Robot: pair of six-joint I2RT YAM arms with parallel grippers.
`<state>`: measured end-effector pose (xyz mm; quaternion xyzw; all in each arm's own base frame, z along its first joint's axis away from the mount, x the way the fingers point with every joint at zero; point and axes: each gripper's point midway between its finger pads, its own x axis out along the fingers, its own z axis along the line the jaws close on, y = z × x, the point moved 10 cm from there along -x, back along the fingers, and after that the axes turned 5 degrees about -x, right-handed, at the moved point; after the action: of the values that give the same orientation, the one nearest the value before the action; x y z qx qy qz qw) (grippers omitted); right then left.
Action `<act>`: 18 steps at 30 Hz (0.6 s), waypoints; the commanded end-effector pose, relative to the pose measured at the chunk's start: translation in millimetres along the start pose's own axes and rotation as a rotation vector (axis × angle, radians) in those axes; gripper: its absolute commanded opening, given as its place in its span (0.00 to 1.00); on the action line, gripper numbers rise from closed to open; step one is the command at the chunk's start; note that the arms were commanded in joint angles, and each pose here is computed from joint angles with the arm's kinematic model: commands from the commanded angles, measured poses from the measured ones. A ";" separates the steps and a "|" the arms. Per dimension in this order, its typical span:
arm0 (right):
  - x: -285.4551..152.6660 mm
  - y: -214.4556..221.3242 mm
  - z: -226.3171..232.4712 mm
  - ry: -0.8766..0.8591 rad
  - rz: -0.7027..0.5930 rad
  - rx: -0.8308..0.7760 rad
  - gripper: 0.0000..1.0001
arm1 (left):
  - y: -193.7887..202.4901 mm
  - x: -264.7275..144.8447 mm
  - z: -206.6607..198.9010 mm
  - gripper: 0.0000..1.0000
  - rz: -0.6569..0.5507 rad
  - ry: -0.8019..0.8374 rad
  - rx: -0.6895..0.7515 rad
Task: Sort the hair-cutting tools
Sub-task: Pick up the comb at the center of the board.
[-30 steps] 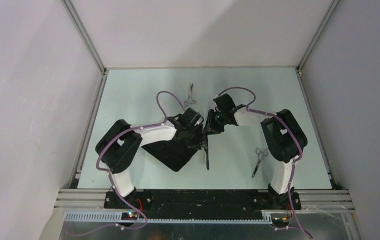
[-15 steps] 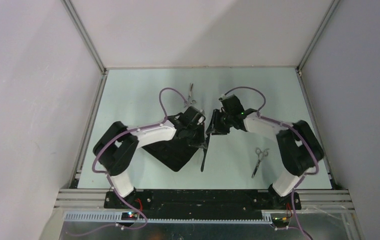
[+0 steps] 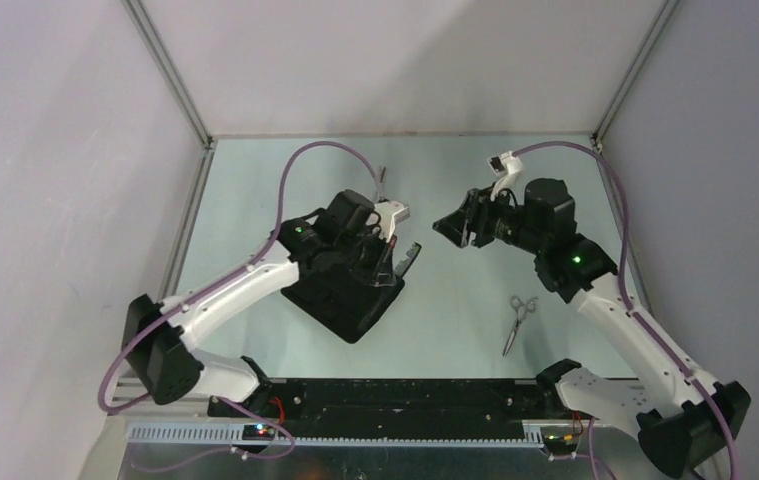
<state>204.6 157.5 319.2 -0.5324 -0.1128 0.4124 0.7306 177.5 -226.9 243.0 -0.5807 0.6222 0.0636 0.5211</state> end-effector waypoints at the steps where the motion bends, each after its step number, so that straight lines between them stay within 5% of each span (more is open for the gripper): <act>1: -21.0 -8.1 13.2 -0.208 -0.026 -0.242 0.56 | -5.3 -48.3 -15.3 0.00 -0.021 0.109 0.258; 9: -27.8 3.6 32.2 -0.517 0.051 -0.438 0.58 | -2.9 -83.5 -29.6 0.00 -0.027 0.245 0.447; 18: -10.5 5.1 40.8 -0.607 0.110 -0.507 0.54 | 3.3 -93.7 -37.9 0.00 -0.016 0.364 0.508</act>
<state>170.7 171.9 317.8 -0.5554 -0.3391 0.5537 0.5197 141.2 -193.7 306.9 -0.4540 0.6922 -0.1394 0.5434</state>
